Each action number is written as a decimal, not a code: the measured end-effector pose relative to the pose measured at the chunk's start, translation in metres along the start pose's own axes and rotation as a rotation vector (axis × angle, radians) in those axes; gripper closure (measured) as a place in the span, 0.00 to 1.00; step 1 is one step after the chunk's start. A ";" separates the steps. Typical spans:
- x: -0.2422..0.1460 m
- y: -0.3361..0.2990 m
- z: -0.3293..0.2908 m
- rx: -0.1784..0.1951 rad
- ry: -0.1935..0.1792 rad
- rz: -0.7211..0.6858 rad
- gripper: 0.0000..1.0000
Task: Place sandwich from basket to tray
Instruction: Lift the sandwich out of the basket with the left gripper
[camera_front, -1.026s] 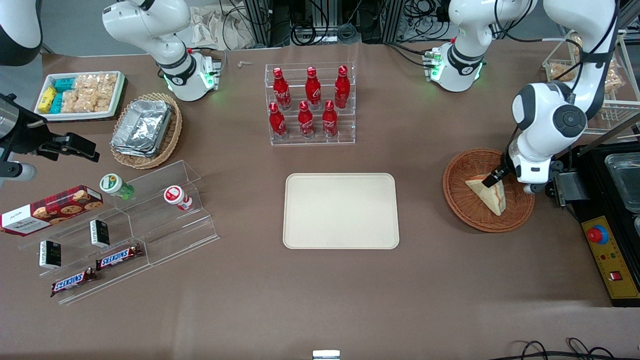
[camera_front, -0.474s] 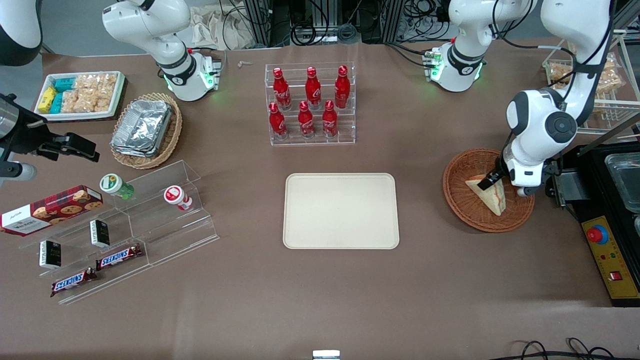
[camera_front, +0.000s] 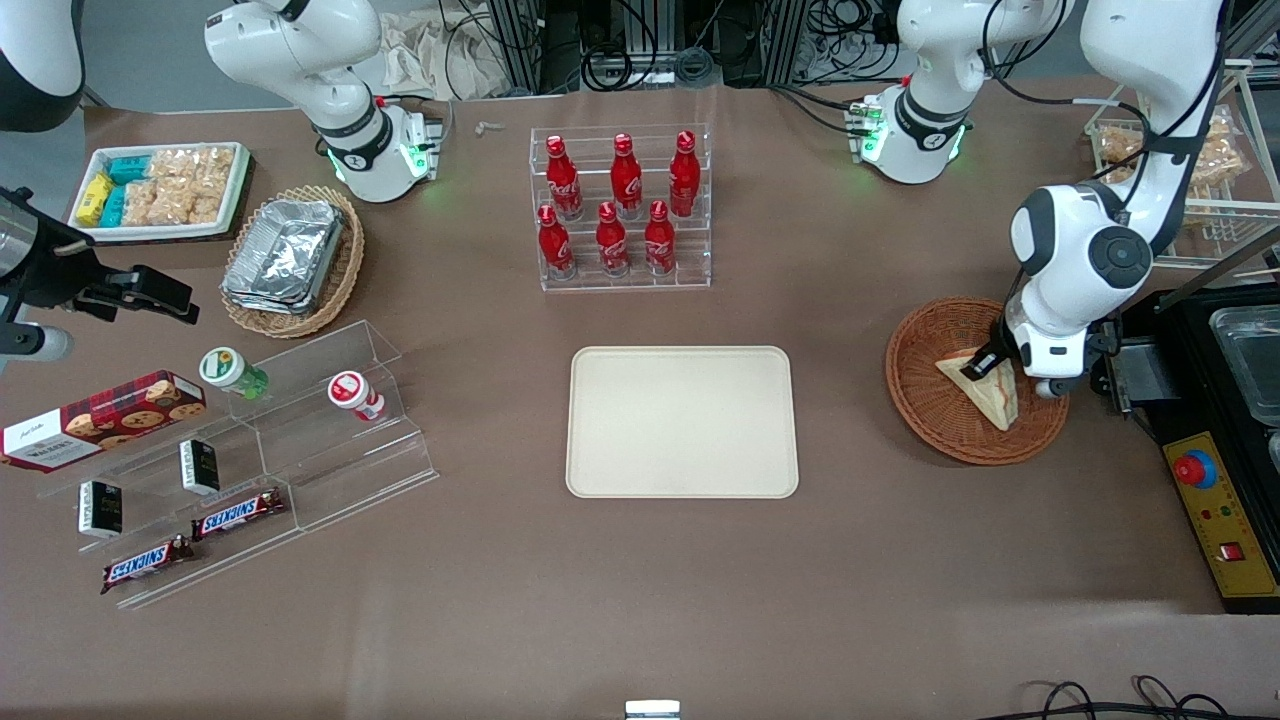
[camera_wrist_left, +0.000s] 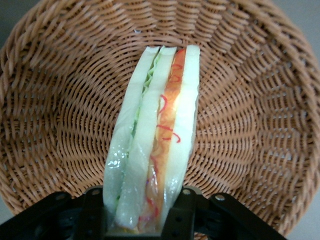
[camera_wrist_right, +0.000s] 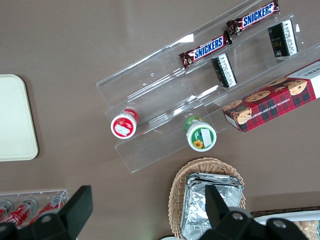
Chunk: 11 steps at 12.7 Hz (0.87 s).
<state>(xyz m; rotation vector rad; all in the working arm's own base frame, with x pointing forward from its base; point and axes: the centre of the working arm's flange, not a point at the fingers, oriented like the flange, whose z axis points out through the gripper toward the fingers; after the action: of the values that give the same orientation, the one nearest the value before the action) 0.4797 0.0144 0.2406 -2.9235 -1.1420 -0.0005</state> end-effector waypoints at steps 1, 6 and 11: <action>0.001 0.001 -0.004 -0.005 0.007 -0.003 0.62; 0.004 0.040 -0.086 0.015 0.013 0.012 0.75; 0.007 0.100 -0.245 0.084 -0.040 0.174 0.79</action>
<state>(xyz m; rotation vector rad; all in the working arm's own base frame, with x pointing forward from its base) 0.5526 -0.0554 0.4850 -2.9489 -0.8645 0.1048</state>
